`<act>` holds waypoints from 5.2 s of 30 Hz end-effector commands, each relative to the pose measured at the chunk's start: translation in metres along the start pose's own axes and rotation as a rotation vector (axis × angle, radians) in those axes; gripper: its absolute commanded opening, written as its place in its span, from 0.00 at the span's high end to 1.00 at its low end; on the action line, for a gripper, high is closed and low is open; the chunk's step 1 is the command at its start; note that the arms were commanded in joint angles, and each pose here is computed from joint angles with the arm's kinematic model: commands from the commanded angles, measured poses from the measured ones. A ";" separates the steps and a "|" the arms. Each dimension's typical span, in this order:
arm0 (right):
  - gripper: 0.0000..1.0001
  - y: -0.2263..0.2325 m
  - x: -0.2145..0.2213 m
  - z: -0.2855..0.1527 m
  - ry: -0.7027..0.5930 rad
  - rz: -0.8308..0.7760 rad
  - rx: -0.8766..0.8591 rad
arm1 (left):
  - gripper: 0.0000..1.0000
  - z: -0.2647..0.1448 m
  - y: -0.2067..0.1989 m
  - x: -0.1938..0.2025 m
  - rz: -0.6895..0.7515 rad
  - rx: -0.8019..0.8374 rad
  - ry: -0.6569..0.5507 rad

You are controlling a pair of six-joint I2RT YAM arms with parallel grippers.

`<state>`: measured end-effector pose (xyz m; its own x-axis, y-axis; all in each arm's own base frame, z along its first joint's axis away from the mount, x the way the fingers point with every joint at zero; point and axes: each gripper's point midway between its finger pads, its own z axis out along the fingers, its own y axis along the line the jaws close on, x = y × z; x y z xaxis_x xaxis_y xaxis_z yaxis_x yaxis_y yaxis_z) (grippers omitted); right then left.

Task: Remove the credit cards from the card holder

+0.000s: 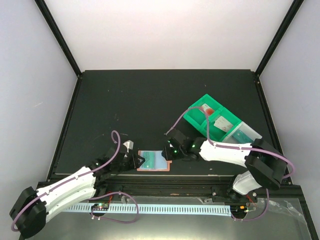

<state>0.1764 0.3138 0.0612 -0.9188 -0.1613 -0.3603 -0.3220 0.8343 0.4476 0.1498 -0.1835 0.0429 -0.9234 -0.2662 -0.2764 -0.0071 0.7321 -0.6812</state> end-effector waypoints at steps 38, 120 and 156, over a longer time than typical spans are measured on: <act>0.83 0.025 0.001 0.015 0.038 0.088 -0.180 | 0.64 0.002 -0.010 0.001 0.009 0.005 0.050; 0.97 0.012 0.026 0.053 0.089 0.161 -0.254 | 0.98 0.014 0.019 0.016 0.015 -0.069 0.098; 0.99 -0.007 0.000 -0.015 -0.085 0.160 -0.235 | 0.59 -0.026 -0.057 -0.009 -0.005 0.191 0.013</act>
<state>0.1713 0.3071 0.0655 -0.9524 0.0045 -0.3047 -0.2205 0.6797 0.6995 0.1447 -0.1981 0.0694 -0.9359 -0.2417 -0.2562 0.0344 0.6611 -0.7495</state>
